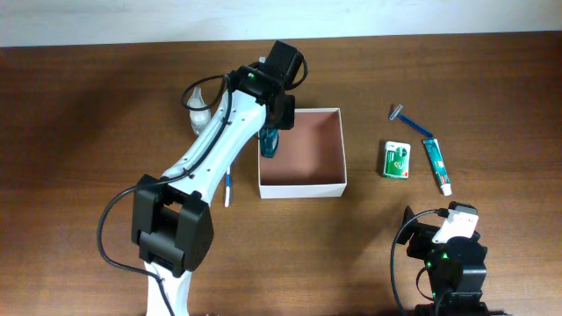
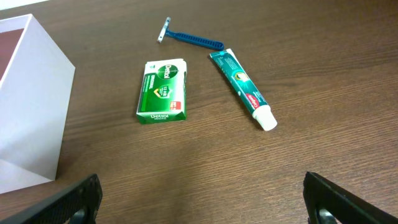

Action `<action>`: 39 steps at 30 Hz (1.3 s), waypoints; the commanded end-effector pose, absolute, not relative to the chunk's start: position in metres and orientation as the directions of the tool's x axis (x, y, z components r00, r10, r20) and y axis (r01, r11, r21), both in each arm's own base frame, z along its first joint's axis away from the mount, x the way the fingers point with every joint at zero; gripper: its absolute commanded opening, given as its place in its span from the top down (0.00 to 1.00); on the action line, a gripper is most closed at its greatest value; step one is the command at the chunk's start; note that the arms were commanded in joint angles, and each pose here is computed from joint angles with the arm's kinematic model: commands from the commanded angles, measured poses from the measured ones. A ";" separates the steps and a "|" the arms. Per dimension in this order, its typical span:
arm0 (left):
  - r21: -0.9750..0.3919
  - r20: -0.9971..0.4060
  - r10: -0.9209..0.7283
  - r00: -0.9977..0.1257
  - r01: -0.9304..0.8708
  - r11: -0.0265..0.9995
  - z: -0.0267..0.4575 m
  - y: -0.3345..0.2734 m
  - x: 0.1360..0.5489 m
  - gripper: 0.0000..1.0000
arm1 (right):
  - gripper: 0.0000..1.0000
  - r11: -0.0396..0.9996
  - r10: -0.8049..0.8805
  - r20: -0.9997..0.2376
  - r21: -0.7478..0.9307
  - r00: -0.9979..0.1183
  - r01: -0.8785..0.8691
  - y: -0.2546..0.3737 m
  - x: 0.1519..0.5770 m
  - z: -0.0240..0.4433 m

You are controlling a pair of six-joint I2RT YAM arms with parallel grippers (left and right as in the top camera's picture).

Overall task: Pack container
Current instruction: 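Lower the mouthwash bottle into the box and open the left gripper, then move the left gripper back over the clear foam soap bottle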

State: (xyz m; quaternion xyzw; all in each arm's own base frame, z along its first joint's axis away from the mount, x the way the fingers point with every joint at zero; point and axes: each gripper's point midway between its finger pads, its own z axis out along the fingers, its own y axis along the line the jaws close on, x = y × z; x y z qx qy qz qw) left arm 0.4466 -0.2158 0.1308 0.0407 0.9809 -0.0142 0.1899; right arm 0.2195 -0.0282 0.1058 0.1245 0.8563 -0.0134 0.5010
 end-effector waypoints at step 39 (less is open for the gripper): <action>0.070 -0.543 -0.029 -0.839 -0.079 0.994 0.292 -0.100 0.464 0.40 | 0.01 0.967 0.202 -0.865 0.101 -0.459 0.235 -0.029 0.220 0.107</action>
